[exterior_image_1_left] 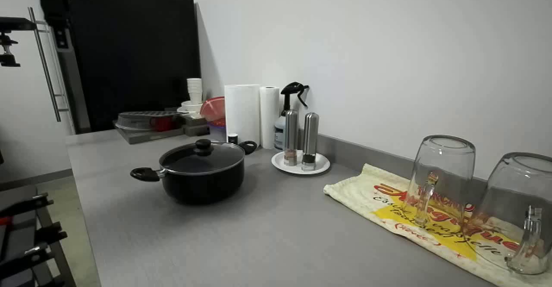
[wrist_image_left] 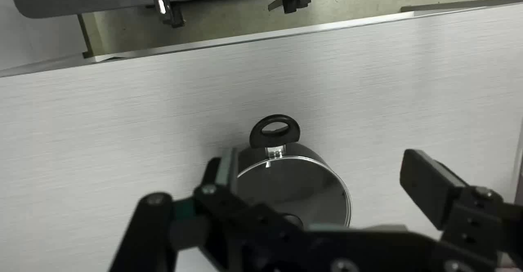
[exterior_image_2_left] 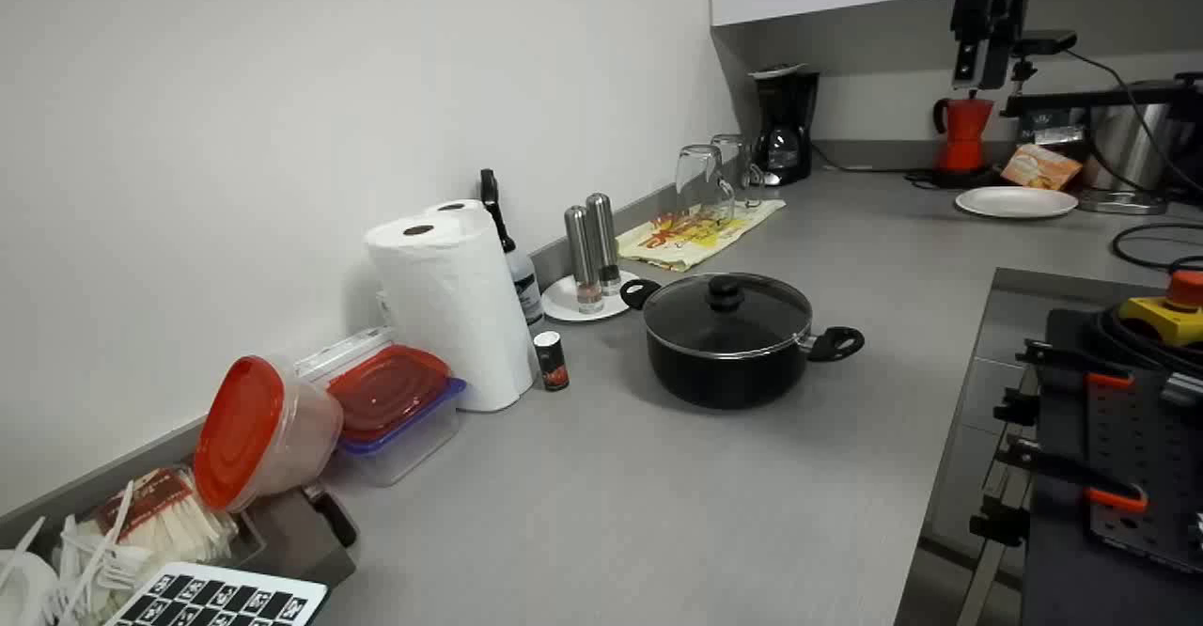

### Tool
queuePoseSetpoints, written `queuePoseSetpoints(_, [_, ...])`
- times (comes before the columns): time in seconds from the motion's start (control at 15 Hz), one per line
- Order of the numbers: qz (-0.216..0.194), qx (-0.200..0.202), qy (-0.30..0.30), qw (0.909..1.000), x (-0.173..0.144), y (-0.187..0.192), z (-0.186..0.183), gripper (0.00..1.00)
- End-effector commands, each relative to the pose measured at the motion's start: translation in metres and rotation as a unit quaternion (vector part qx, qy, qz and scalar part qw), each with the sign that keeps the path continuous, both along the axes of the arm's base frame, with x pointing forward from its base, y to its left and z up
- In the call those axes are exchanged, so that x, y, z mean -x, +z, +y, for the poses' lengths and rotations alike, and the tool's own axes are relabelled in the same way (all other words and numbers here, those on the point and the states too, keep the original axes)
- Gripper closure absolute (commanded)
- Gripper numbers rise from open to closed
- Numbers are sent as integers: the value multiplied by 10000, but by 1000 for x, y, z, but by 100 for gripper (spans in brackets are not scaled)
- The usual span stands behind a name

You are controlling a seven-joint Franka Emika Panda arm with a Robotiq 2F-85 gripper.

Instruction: Remove the lid from the pot

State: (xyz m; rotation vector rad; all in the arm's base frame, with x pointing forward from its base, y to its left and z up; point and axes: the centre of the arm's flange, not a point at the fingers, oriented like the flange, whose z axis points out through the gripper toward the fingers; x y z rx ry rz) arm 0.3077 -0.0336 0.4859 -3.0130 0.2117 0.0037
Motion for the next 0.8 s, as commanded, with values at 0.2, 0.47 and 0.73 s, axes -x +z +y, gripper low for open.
queuePoseSetpoints(0.2, [-2, 0, 0, 10000, 0, 0, 0, 0])
queuePoseSetpoints(0.47, [-188, 97, -24, 9998, -13, 0, 4, 0])
queuePoseSetpoints(0.73, [-1110, 293, -141, 9933, -56, 7, 22, 0])
